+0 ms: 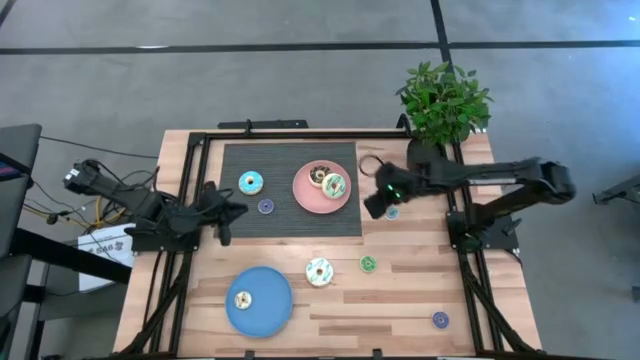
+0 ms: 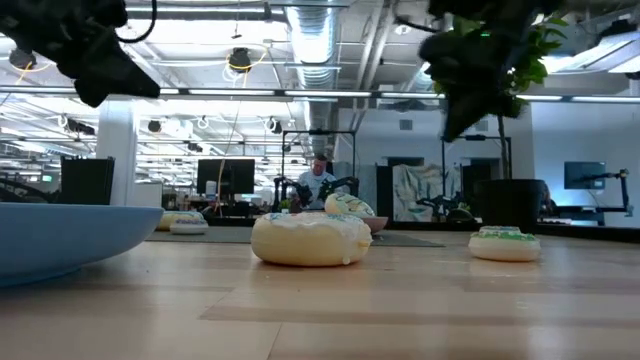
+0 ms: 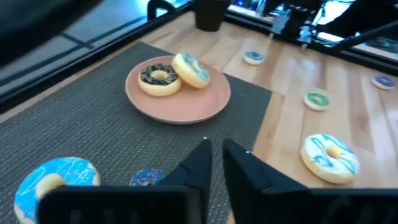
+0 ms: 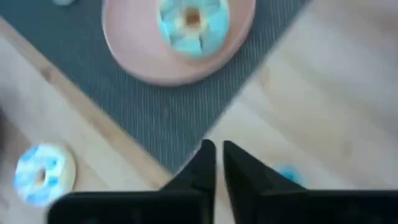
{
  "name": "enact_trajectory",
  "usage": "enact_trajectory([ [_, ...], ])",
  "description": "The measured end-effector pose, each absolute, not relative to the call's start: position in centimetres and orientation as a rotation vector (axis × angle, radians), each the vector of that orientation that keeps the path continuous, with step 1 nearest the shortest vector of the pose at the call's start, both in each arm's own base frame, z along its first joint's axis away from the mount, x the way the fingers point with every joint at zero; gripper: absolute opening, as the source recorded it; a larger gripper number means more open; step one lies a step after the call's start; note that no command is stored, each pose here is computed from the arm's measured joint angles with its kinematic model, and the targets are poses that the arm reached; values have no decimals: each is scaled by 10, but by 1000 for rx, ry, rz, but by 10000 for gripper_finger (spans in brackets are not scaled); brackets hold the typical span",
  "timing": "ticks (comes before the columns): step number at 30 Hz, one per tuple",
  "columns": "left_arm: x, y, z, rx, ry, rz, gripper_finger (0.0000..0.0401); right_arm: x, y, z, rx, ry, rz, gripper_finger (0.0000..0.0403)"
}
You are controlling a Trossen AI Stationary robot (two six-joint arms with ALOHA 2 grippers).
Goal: Pick & Place donuts
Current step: Put the top small purple donut on the blue plate
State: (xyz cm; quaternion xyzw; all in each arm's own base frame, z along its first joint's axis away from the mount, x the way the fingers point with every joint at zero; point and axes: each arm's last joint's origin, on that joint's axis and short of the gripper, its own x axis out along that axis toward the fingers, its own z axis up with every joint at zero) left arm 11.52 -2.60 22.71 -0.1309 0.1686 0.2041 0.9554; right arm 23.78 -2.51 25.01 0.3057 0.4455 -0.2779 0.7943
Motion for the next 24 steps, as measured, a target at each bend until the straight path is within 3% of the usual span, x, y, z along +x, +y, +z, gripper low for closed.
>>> enact_trajectory([
  [7, 134, -11, 236, -325, 427, 441, 182, 200, 18, 218, 781, 1011, -611, 33],
  [14, 168, 15, 237, -449, 588, 494, 320, 181, 42, 197, 847, 1073, -653, 9],
  [18, 188, 39, 232, -684, 716, 629, 357, 178, 50, 196, 831, 1086, -644, 2],
  [24, 224, 67, 221, -874, 832, 715, 360, 175, 54, 196, 797, 1088, -642, 4],
])
